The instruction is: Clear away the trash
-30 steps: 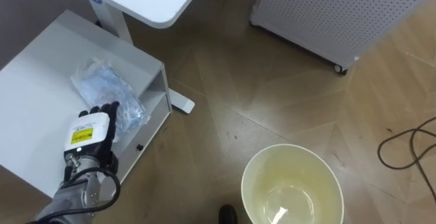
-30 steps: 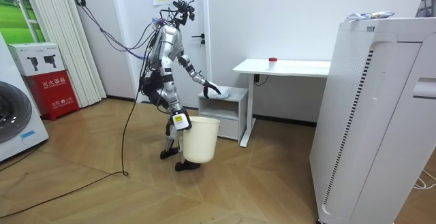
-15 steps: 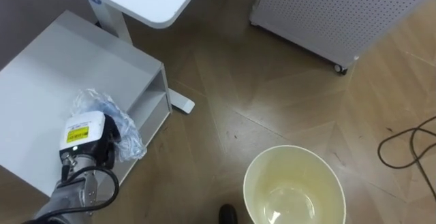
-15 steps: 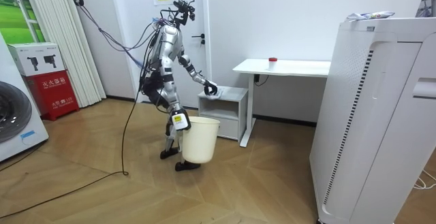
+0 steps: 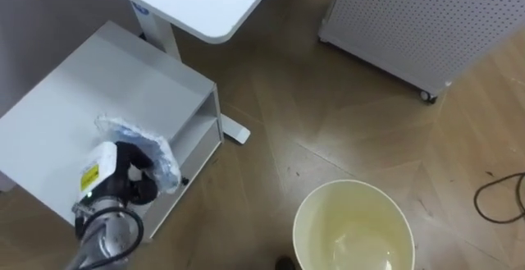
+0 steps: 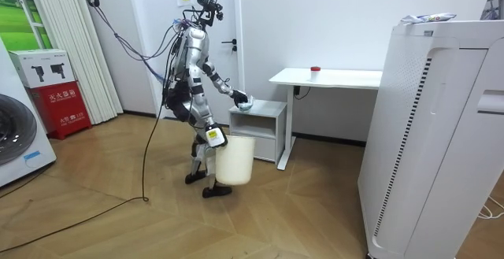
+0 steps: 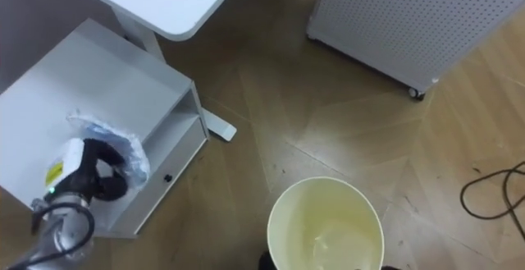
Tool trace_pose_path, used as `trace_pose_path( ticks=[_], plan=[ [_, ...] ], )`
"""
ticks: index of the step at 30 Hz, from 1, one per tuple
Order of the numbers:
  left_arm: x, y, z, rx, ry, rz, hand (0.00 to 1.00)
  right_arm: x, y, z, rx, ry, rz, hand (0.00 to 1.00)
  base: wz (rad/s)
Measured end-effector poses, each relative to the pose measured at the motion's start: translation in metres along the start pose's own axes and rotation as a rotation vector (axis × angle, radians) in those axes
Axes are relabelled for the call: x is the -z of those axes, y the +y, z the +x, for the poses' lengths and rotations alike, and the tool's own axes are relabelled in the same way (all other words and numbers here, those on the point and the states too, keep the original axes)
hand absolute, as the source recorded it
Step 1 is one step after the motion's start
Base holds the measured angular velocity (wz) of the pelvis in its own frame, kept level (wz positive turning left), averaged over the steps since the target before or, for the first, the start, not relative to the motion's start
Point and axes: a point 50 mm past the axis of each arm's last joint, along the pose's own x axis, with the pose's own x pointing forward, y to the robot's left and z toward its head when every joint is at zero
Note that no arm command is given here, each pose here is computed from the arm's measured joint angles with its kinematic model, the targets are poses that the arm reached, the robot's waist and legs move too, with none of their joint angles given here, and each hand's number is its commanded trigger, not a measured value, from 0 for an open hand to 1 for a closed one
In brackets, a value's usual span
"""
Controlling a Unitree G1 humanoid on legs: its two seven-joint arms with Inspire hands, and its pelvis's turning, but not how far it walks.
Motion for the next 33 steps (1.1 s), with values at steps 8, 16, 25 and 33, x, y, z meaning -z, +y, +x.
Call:
trace_pose_path(
  ticks=[8,16,25,33],
  plan=[
    [0.013,-0.079,-0.063,0.411,0.113,-0.251,1.0,0.008,0.031,-0.003,-0.119,-0.012,-0.072,1.0,0.03],
    [0.004,-0.127,-0.112,0.856,0.126,-0.391,1.0,0.01,0.056,-0.005,-0.247,-0.023,-0.139,1.0,-0.01],
    [0.006,-0.133,-0.127,1.02,0.112,-0.404,1.0,0.011,0.055,-0.004,-0.281,-0.008,-0.146,1.0,-0.04],
    [0.002,-0.134,-0.132,1.064,0.085,-0.424,0.0,0.014,0.056,-0.005,-0.309,0.008,-0.131,1.0,-0.03]
  ],
)
